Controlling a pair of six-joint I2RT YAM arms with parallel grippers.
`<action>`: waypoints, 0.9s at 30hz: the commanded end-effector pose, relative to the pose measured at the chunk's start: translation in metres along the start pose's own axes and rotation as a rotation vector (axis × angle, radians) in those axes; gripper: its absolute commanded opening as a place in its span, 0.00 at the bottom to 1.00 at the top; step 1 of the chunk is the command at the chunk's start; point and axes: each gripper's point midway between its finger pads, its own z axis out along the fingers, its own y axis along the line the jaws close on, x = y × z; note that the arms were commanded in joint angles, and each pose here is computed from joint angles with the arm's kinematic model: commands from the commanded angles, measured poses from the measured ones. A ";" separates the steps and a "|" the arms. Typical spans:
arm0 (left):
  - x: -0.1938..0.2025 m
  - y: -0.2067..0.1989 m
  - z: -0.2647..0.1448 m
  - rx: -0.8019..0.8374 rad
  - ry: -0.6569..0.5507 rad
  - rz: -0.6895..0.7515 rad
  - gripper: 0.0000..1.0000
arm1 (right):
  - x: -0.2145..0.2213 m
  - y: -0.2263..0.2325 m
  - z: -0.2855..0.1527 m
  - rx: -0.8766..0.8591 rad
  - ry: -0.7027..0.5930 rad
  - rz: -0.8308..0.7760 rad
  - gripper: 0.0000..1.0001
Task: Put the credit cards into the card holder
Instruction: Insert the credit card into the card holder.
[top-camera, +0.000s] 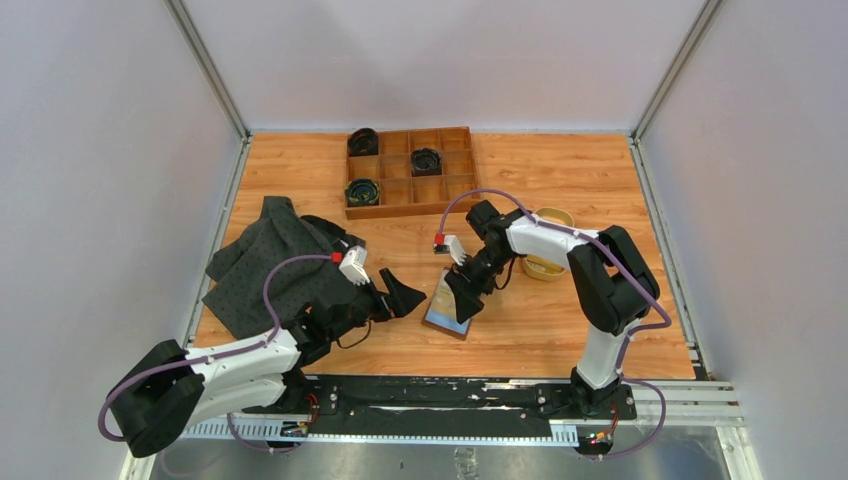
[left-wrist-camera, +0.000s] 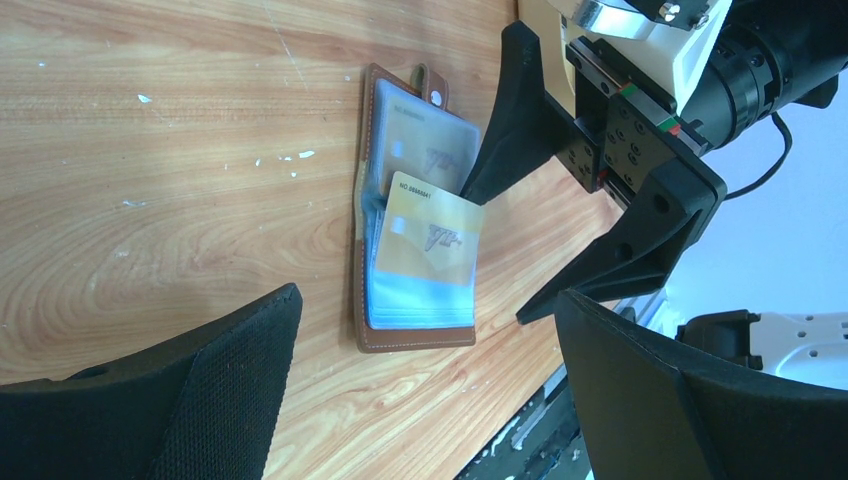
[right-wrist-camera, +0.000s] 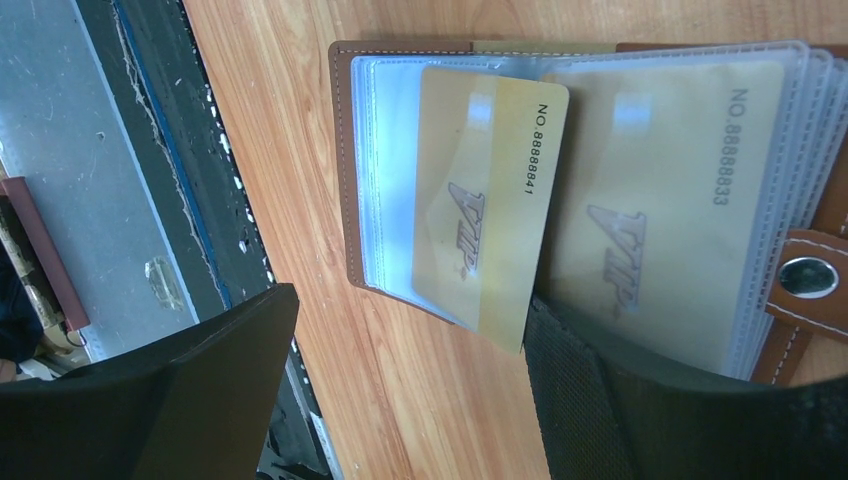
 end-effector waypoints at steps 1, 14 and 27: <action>-0.001 0.003 0.000 0.000 -0.010 0.008 1.00 | -0.006 -0.004 -0.010 0.039 -0.010 -0.026 0.85; 0.003 0.000 0.002 0.008 0.018 0.011 1.00 | -0.010 -0.010 -0.008 0.173 0.041 -0.198 0.83; 0.014 -0.003 0.001 0.013 0.072 -0.078 0.94 | -0.021 -0.008 -0.009 0.204 0.033 -0.374 0.83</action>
